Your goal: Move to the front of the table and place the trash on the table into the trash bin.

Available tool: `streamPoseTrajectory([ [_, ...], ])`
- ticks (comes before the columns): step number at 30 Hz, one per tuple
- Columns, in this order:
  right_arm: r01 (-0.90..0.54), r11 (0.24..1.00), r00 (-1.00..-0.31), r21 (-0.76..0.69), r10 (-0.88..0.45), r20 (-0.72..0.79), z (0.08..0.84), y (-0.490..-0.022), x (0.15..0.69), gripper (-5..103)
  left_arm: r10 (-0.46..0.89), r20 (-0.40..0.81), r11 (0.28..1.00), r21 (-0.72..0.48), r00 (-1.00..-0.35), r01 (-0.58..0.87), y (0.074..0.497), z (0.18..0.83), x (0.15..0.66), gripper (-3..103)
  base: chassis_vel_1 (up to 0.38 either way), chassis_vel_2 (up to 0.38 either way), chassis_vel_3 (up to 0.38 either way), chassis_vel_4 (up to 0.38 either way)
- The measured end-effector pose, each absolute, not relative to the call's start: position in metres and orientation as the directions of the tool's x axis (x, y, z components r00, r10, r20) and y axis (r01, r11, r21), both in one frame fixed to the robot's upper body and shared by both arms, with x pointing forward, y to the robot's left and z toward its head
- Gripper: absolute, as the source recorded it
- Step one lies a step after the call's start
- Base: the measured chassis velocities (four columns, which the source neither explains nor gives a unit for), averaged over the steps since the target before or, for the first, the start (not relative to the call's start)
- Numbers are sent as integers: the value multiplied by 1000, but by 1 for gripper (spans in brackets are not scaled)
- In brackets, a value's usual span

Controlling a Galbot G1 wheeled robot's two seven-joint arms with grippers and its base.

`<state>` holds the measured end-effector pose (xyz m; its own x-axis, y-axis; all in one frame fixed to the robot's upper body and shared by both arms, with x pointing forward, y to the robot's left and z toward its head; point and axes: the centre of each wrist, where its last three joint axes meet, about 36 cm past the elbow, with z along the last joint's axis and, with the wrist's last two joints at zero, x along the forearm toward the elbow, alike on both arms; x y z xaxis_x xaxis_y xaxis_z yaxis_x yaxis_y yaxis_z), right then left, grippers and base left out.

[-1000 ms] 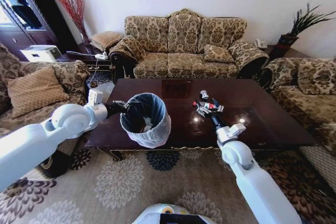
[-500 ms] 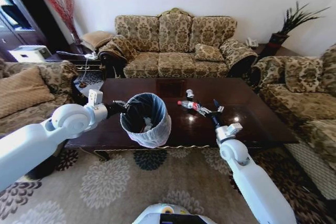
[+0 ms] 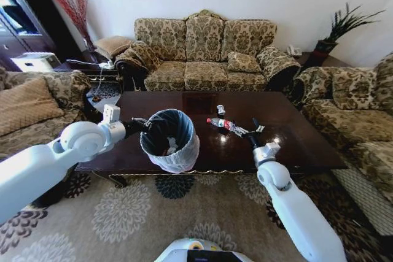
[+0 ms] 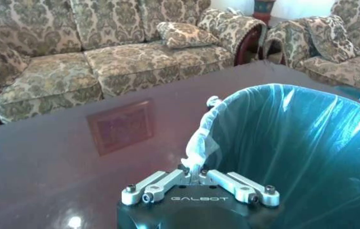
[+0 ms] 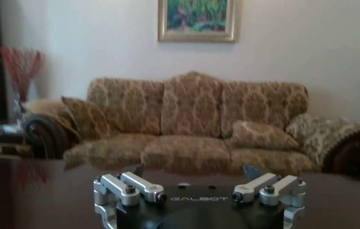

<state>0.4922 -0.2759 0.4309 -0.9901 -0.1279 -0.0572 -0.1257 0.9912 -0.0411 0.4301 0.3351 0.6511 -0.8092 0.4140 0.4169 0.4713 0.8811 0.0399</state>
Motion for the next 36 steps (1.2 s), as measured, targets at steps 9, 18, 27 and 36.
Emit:
streamPoseTrajectory([
  [9, -136, 987, -990, -88, -138, -22, 405, -303, 573, 100, 414, 417, 881, 39, -809, 471, 335, 651, 430, 0, 0, 0, 0, 0],
  [18, -342, 932, -939, -118, -334, 83, 359, -332, 622, 100, 414, 417, 881, 39, -809, 471, 335, 651, 430, 0, 0, 0, 0, 0],
  [27, -355, 927, -932, -120, -342, 115, 344, -324, 650, 100, 414, 417, 881, 39, -809, 471, 335, 651, 430, 0, 0, 0, 0, 0],
  [36, -350, 929, -931, -122, -330, 155, 337, -307, 656, 89, 414, 417, 881, 39, -809, 471, 335, 651, 430, 0, 0, 0, 0, 0],
])
